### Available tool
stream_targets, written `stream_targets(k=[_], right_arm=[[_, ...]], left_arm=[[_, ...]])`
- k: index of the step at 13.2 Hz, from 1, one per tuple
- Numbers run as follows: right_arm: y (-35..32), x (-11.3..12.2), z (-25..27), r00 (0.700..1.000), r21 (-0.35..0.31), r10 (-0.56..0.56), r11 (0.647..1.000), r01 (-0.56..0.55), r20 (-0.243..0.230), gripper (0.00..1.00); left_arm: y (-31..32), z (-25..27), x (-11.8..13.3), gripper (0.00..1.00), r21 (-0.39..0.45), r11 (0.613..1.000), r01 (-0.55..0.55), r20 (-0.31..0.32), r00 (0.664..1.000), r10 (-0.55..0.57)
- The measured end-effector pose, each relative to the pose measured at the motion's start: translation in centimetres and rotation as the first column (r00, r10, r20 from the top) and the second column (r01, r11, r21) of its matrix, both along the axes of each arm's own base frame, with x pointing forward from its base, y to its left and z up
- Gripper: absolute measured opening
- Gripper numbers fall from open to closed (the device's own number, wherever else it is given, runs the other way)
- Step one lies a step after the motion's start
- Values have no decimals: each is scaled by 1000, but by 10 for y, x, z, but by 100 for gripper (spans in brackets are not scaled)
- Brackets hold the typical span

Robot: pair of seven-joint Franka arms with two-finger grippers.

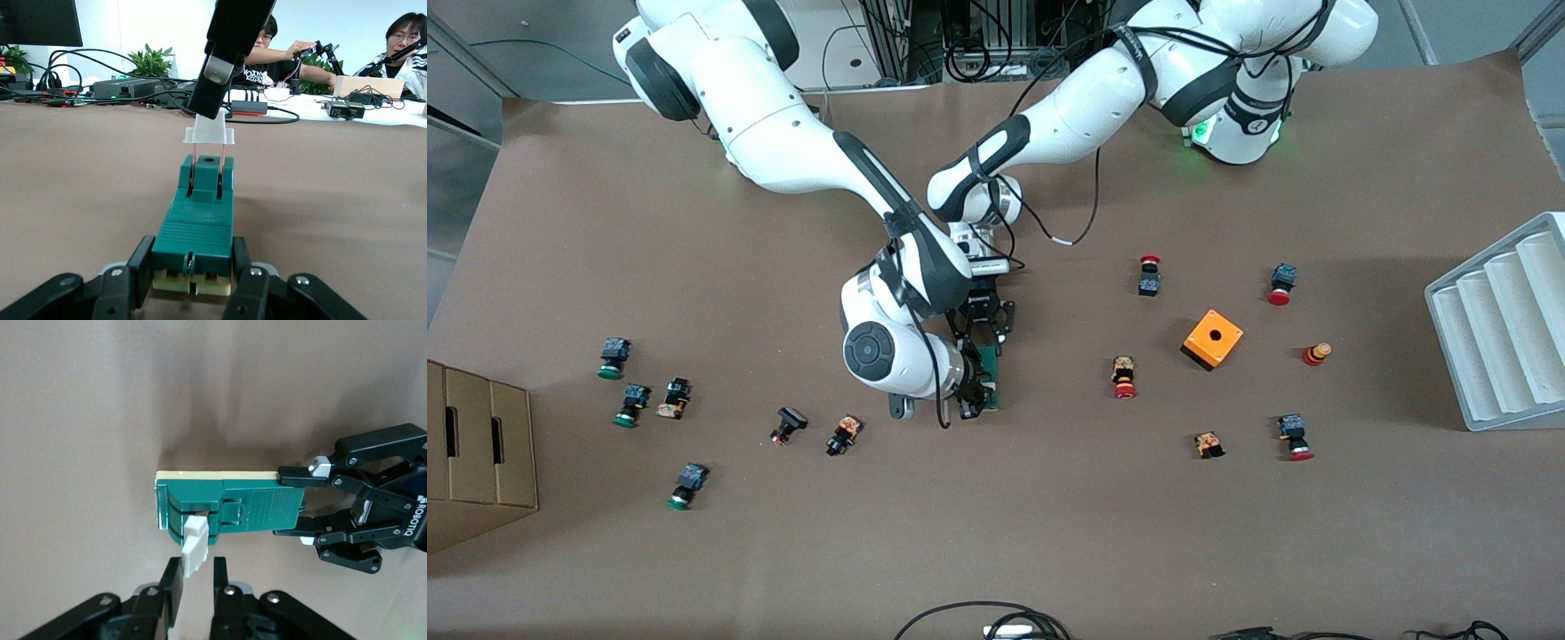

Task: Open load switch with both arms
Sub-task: 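Press the white handle fully down onto the contacts with the right gripper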

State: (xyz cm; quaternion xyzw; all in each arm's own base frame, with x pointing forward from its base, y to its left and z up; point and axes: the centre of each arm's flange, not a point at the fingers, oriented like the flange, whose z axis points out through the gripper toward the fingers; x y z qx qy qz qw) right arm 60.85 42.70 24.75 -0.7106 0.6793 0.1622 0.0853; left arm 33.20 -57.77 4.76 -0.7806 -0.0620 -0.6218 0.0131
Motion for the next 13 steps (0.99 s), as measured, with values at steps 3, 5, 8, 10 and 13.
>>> stream_targets(k=[3,5,8,10,13], right_arm=[[0,0,0,1000,0,2,1000,-2,2,25],[0,0,-1,1000,1,3,1000,-3,4,25],[0,0,-1,1000,2,8,1000,-8,8,25],[-2,-3,-8,1000,-9,14,1000,-14,4,21],[-3,-4,-14,1000,-15,16,1000,-15,9,20]], left_arm=[[0,0,0,52,0,1000,0,0,1000,0],[0,0,0,52,1,1000,0,0,1000,0],[0,0,0,52,1,1000,0,0,1000,0],[0,0,0,52,1,1000,0,0,1000,0],[0,0,0,52,1,1000,0,0,1000,0]])
